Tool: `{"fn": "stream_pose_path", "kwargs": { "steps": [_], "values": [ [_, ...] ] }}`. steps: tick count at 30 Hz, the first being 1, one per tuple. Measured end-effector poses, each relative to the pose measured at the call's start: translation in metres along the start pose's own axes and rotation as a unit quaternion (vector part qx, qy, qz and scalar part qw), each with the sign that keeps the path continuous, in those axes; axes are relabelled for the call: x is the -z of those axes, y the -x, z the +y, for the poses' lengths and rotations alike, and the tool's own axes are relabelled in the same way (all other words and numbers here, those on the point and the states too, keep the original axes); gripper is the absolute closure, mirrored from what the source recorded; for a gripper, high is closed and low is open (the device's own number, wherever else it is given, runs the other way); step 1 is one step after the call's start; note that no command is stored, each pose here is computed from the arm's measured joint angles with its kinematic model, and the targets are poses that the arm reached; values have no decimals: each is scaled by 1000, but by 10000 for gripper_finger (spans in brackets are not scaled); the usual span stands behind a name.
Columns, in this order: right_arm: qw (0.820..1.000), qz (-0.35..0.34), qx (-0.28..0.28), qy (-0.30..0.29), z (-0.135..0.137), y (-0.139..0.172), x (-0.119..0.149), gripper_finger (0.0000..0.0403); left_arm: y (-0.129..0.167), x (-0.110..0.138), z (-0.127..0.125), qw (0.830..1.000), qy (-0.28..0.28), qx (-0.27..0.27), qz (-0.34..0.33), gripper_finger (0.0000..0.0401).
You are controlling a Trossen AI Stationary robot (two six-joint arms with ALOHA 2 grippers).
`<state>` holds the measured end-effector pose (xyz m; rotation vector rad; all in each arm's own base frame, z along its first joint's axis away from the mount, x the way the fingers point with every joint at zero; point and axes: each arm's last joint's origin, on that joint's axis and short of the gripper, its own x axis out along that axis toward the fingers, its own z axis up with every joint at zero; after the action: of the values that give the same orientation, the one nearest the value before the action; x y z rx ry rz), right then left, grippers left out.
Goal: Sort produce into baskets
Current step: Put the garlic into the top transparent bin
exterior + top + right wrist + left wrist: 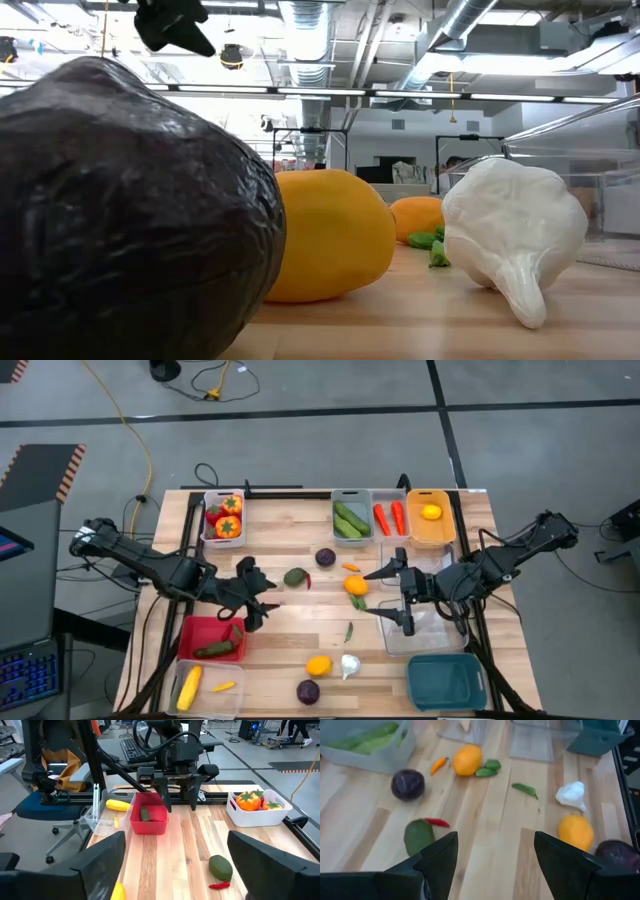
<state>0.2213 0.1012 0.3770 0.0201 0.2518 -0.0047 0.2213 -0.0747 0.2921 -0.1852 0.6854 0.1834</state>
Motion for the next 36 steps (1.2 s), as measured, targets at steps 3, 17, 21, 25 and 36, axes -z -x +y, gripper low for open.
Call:
{"fn": "stream_pose_path", "kwargs": {
  "steps": [3,17,21,25,36],
  "values": [
    [1000,6,0,-22,2,-4,2,12,-1,1,-3,1000,-1,5,2,153],
    [988,131,-86,-20,37,-64,47,13,-1,1,-6,1000,7,14,-2,153],
    [976,178,-123,-12,52,-89,63,14,-1,1,-6,1000,9,15,-2,153],
    [960,237,-150,-2,64,-111,79,14,-1,1,-6,1000,10,14,-1,153],
    [909,398,-114,50,87,-149,112,14,-1,1,-6,1000,11,14,0,153]
  ]
}}
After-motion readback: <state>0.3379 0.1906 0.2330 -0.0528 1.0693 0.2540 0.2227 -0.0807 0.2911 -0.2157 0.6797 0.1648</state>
